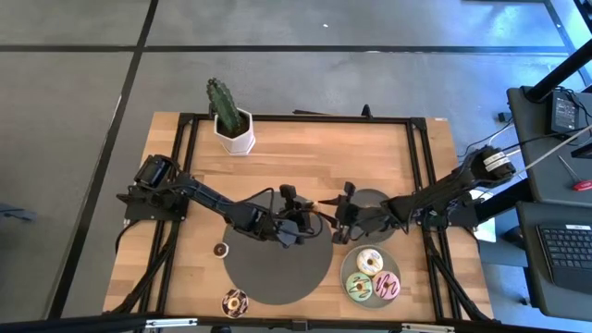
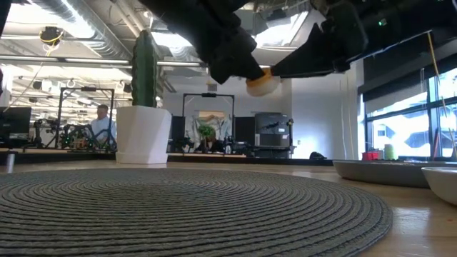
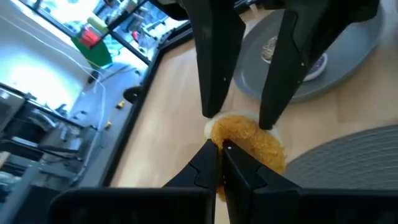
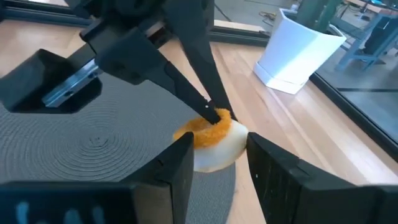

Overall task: Pick & Place donuts
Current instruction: Put the small orange donut on the dark gray plate

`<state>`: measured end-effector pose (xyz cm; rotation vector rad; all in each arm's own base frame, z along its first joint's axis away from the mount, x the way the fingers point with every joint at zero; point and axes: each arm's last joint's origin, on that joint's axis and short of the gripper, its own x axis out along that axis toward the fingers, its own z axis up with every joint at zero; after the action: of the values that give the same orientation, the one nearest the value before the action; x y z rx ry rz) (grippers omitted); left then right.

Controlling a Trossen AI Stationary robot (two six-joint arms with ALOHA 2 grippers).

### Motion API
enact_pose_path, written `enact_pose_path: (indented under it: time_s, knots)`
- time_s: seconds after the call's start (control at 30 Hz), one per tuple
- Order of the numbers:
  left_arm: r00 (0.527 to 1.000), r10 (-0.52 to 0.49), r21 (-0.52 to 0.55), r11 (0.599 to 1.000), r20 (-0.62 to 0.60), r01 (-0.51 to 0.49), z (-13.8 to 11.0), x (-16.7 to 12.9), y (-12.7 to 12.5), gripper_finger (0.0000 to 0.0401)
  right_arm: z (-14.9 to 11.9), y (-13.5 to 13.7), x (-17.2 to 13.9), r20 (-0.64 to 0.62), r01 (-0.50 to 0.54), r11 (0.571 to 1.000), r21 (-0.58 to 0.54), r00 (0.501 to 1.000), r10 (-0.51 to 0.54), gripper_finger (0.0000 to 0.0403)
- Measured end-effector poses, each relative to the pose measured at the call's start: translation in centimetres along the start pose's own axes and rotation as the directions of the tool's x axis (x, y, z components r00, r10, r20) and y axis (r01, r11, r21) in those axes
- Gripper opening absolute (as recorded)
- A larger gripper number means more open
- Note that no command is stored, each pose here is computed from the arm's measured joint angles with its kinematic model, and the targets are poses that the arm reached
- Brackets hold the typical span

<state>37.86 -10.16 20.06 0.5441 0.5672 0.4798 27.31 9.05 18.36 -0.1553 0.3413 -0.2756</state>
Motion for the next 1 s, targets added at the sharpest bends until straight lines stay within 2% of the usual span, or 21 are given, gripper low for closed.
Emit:
enact_pose_path:
  time_s: [0.3, 0.57, 0.77, 1.0]
  knots:
    - [1.0, 0.013, 0.01, 1.0, 0.016, -0.013, 0.22, 0.0, 0.09, 0.0008, 0.17, -0.19, 0.1, 0.013, 0.028, 1.0, 0.012, 1.0, -0.028, 0.0137]
    - [1.0, 0.009, 0.007, 1.0, 0.019, -0.009, 0.25, 0.0, 0.07, 0.0009, 0.15, -0.16, 0.11, 0.011, 0.015, 1.0, 0.008, 1.0, -0.015, 0.0059]
    - [1.0, 0.007, 0.007, 1.0, 0.02, -0.007, 0.26, -0.04, 0.03, 0.0025, 0.15, -0.15, 0.11, 0.01, 0.014, 1.0, -0.014, 1.0, -0.014, 0.0008]
    - [0.999, -0.016, -0.003, 1.0, 0.029, 0.016, 0.34, -0.33, -0.26, 0.0048, 0.12, -0.12, 0.09, 0.008, 0.006, 1.0, -0.012, 1.0, -0.006, 0.0009]
